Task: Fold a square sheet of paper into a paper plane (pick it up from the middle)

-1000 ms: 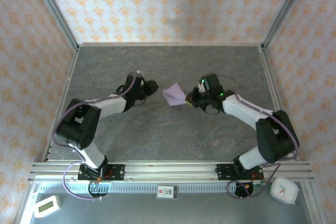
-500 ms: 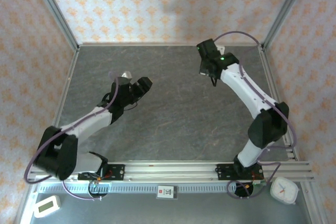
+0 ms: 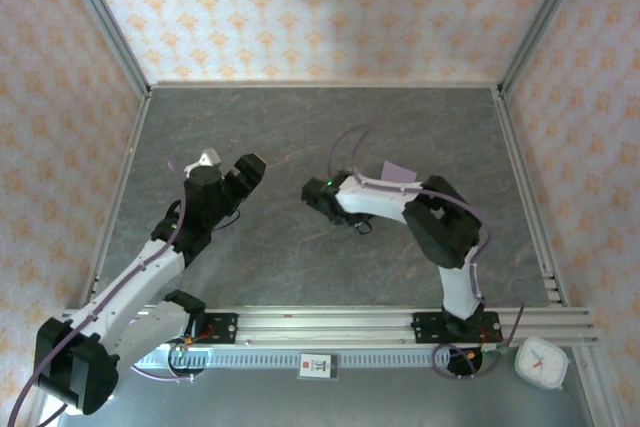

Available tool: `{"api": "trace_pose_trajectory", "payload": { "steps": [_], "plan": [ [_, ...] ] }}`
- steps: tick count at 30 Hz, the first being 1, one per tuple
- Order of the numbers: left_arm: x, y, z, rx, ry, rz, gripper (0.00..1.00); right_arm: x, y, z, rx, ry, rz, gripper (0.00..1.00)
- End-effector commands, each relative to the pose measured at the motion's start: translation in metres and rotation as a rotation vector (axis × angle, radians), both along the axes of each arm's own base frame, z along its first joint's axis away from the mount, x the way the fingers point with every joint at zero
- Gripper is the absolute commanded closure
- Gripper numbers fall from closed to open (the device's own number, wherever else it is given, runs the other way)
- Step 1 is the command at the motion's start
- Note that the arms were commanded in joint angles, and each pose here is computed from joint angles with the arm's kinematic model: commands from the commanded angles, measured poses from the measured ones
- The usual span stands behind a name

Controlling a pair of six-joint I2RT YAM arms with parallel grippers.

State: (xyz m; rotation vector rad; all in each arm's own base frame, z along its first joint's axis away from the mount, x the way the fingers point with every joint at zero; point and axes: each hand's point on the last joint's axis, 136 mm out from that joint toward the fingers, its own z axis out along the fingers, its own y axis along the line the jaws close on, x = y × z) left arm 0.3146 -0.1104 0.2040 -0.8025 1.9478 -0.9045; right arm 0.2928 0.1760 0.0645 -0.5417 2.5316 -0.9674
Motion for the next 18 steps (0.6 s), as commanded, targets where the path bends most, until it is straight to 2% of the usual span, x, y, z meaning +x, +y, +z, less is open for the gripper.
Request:
{"api": "trace_pose_trajectory", "payload": {
  "steps": [1,3,5,7,11,18],
  "plan": [
    [-0.007,0.006,-0.005,0.039,0.044,0.015,0.11,-0.012,0.038,-0.014,0.094,0.026,0.013,0.87],
    [-0.006,0.005,-0.002,0.056,0.051,0.003,0.09,-0.016,0.065,-0.014,0.194,0.068,0.019,0.56],
    [-0.005,0.001,0.000,0.066,0.058,-0.019,0.07,-0.010,0.083,0.005,0.313,0.056,0.017,0.43],
    [-0.002,-0.004,0.000,0.079,0.069,-0.048,0.04,0.000,0.090,0.031,0.447,0.057,-0.008,0.40],
    [0.006,-0.028,-0.003,0.100,0.081,-0.136,0.01,0.018,0.062,0.065,0.643,0.039,-0.103,0.40],
    [0.024,-0.136,-0.014,0.203,0.064,-0.384,0.01,0.033,-0.035,0.062,1.010,-0.016,-0.417,0.41]
  ]
}}
